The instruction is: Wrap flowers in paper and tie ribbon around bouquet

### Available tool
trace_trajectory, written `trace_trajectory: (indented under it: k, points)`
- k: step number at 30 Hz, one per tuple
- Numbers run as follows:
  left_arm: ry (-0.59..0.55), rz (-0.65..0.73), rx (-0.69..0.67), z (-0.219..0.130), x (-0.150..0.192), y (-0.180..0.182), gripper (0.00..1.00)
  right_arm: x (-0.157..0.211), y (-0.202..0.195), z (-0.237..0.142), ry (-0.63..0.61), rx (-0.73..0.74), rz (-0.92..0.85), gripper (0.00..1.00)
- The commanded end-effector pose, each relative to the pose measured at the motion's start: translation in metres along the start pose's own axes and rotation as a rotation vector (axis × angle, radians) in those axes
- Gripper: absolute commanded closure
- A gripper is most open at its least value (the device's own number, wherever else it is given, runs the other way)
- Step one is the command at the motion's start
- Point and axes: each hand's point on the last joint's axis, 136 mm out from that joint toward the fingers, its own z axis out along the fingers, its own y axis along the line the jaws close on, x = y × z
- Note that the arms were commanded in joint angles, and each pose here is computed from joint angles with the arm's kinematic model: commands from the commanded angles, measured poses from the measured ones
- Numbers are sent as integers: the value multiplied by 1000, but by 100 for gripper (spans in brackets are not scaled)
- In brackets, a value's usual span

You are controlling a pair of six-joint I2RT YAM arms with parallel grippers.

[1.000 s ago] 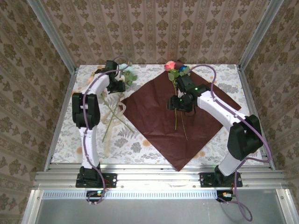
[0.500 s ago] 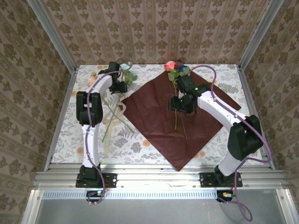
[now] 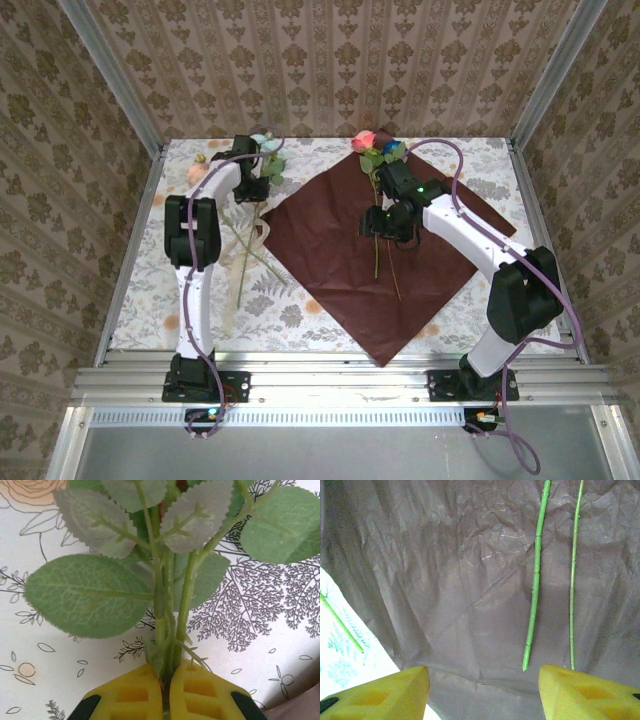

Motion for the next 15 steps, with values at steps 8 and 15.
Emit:
trace_trajectory:
  k: [8,15]
  points:
    - [-187,2,-95,-100,-43,21,96,-7,3,-4,-15,9,2,40]
    - [-229,-48,-48,-133,-45,19,95,-9,6,-4,-19,-1,4,40]
